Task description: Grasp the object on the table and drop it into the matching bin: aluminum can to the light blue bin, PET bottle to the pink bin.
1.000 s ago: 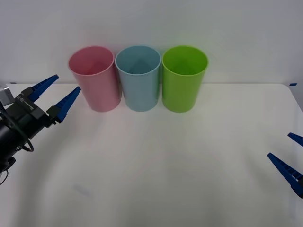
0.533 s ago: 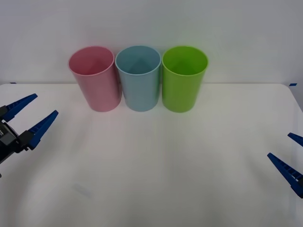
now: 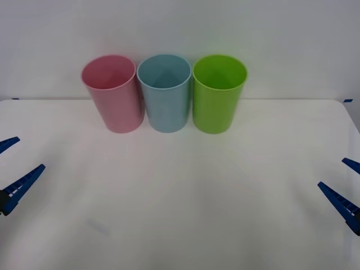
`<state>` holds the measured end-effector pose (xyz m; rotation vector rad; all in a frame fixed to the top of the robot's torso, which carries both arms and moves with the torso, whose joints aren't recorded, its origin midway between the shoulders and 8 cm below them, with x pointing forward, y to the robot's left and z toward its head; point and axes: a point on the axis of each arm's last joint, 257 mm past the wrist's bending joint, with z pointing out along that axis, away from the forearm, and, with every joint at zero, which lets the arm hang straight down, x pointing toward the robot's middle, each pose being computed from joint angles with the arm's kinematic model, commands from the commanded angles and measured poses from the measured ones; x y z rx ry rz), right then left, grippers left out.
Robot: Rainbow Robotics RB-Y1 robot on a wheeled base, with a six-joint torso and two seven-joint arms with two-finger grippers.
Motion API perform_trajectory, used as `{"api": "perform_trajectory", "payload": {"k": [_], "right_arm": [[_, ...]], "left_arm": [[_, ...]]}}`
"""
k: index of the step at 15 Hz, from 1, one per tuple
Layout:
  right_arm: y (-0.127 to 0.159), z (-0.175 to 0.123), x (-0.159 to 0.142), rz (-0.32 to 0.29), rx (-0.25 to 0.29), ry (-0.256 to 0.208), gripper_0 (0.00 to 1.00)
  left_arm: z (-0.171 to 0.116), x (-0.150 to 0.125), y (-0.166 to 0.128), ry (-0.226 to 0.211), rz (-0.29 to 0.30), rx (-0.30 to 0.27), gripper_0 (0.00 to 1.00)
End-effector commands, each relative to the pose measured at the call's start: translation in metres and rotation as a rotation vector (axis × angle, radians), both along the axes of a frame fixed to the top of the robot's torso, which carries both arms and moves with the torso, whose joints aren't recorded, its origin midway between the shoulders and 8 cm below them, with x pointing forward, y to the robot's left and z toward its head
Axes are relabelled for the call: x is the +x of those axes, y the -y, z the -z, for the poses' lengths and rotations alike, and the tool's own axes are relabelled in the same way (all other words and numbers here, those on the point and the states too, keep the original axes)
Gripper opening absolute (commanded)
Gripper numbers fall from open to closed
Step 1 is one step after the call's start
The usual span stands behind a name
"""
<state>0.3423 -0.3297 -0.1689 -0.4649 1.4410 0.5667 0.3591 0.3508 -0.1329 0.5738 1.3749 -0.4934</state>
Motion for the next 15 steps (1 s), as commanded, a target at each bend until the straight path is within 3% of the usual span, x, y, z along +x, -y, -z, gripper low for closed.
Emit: {"api": "perform_trajectory", "payload": {"k": [1, 7, 11, 15], "right_arm": [[0.000, 0.000, 0.000, 0.000, 0.000, 0.000, 1.00], [0.000, 0.000, 0.000, 0.000, 0.000, 0.000, 1.00], [0.000, 0.000, 0.000, 0.000, 0.000, 0.000, 1.00], [0.000, 0.000, 0.000, 0.000, 0.000, 0.000, 1.00]], "left_arm": [[0.006, -0.017, -0.015, -0.007, -0.021, 0.038, 1.00], [0.015, -0.042, -0.038, 0.022, -0.069, 0.150, 1.00], [0.020, -0.059, -0.051, -0.013, -0.068, 0.198, 1.00], [0.023, -0.071, -0.058, -0.043, -0.070, 0.203, 1.00]]}}
